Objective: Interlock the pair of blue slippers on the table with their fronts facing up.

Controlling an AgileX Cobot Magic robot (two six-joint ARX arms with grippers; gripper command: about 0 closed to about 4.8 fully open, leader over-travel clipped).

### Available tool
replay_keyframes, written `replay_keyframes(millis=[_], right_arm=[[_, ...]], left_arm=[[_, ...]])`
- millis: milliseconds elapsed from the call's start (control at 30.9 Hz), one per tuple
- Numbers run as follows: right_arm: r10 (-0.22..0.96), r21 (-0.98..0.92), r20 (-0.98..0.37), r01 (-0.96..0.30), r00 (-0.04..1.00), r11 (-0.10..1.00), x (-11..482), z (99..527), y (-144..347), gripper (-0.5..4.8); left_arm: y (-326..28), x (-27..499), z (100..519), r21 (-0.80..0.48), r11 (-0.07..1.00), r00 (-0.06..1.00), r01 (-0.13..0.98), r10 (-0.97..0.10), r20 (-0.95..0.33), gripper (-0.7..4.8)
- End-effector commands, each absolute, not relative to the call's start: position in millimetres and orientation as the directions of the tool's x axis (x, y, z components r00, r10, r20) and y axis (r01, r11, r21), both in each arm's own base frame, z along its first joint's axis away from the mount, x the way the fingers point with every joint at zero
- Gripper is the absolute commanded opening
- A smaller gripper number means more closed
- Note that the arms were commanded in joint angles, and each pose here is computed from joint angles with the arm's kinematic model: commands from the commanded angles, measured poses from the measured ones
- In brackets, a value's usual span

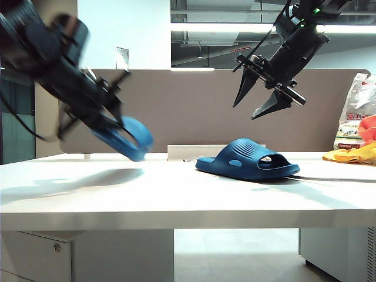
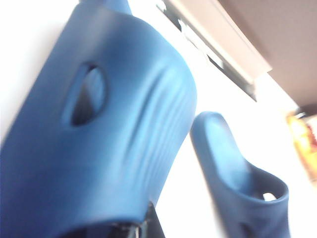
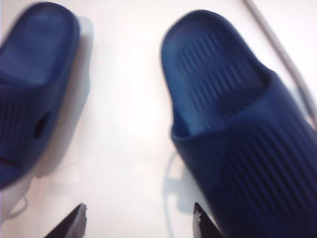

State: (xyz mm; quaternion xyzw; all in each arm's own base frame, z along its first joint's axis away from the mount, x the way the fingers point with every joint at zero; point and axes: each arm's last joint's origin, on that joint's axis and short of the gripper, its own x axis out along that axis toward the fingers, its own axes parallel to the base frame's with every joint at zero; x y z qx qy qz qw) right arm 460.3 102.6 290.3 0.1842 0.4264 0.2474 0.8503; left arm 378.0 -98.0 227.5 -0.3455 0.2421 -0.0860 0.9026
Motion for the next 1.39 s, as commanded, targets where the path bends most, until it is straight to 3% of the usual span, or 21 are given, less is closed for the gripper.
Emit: replay_keyframes(millis=[32,194,420,485,647,809,1100,1391], right_arm=[[0.619,0.559,-0.58,-0.295,0.529,0.775,462,299,104,2.65],[0.62,0.593,-0.562,-0.256,0.548,0.764,463,302,104,2.61],[0.501,0.642,-0.46,-0.115,0.733,0.758,465,330,103,2.47],[0.447,0.617,-0.424,-0.11,0.788,0.779,460,345,105,2.22],[0.351,0.46,-0.359,-0.163,0.865,0.873,436,383,109,2.2],[0.36,0.451,-0.303,-0.2,0.883,0.87,410,416,111,2.2],[0.266,0.405,-0.324,-0.121,0.908,0.906,382,419,102,2.2],[0.276,0.308,-0.175,-0.214,0.945,0.927,312,393,83,2.2]], left_arm=[[-79,364,254,-0.473,0.879,0.874,0.061,-0.276,-0.4,-0.06],[-53,346,267,-0.256,0.962,0.838,0.093,-0.214,-0.502,-0.06],[-25,336,259,-0.2,0.974,0.757,0.101,-0.206,-0.62,-0.06],[-21,335,261,-0.145,0.984,0.761,0.108,-0.175,-0.625,-0.06],[-17,328,278,0.003,0.996,0.814,0.086,-0.069,-0.577,-0.06],[-13,324,286,0.1,0.995,0.835,0.016,0.042,-0.549,-0.06],[-14,319,296,0.081,0.996,0.858,0.025,0.021,-0.513,-0.06],[-16,315,305,0.031,0.997,0.874,0.074,-0.05,-0.483,-0.06]])
